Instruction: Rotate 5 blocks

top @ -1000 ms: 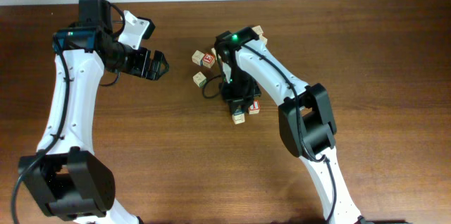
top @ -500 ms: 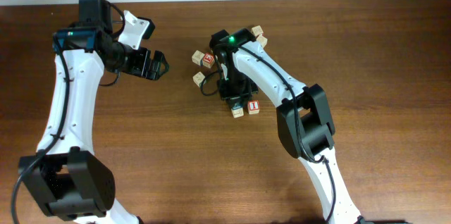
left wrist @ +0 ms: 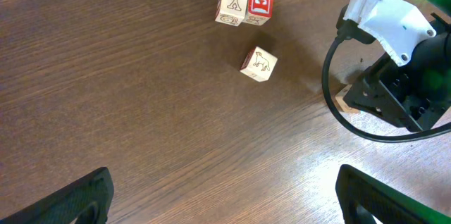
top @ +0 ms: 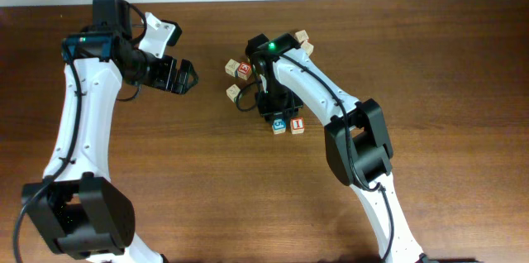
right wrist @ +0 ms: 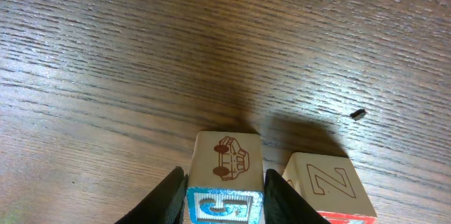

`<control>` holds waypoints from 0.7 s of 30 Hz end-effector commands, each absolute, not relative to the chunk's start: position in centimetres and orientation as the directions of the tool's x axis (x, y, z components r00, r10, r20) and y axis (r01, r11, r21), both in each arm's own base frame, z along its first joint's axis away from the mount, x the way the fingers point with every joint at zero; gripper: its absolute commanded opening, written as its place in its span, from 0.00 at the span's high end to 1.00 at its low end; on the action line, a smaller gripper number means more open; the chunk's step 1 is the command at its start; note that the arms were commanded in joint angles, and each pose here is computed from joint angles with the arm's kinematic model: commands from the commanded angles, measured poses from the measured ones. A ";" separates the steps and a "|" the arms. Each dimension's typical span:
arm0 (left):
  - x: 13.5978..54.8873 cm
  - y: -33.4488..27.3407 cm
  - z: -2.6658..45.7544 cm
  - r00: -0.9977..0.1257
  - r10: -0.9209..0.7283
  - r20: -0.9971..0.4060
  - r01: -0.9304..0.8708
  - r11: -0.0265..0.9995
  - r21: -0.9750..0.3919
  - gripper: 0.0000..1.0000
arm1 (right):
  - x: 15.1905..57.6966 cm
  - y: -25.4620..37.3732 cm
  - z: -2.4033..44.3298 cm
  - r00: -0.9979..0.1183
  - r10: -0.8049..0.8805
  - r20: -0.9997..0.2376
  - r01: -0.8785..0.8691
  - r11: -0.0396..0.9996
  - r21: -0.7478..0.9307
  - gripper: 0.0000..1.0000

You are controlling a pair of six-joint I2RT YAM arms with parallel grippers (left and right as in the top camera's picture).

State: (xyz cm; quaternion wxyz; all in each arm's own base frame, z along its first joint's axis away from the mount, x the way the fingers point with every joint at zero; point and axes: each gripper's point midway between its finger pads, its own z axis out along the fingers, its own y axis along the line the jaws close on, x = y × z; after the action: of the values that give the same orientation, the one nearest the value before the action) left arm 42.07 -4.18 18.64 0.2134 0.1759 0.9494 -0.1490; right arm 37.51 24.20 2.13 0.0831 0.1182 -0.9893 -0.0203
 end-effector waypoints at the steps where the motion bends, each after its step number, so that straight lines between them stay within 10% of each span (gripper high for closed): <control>1: 42.5 -4.3 19.4 -0.834 0.274 -0.479 0.409 0.889 -0.205 0.01 | 37.4 24.0 1.7 -0.959 -0.230 0.166 -0.226 0.973 0.041 0.64; 21: 42.5 -4.3 19.4 -0.834 0.274 -0.479 0.409 0.889 -0.205 0.01 | 42.3 28.0 8.3 -0.969 -0.235 -0.079 -0.246 0.952 0.183 0.57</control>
State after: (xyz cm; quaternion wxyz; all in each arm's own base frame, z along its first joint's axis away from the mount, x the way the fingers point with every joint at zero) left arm 42.07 -4.18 18.64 0.2134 0.1759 0.9494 -0.1490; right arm 41.74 26.64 7.60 -0.0150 0.1235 -0.9903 -0.0621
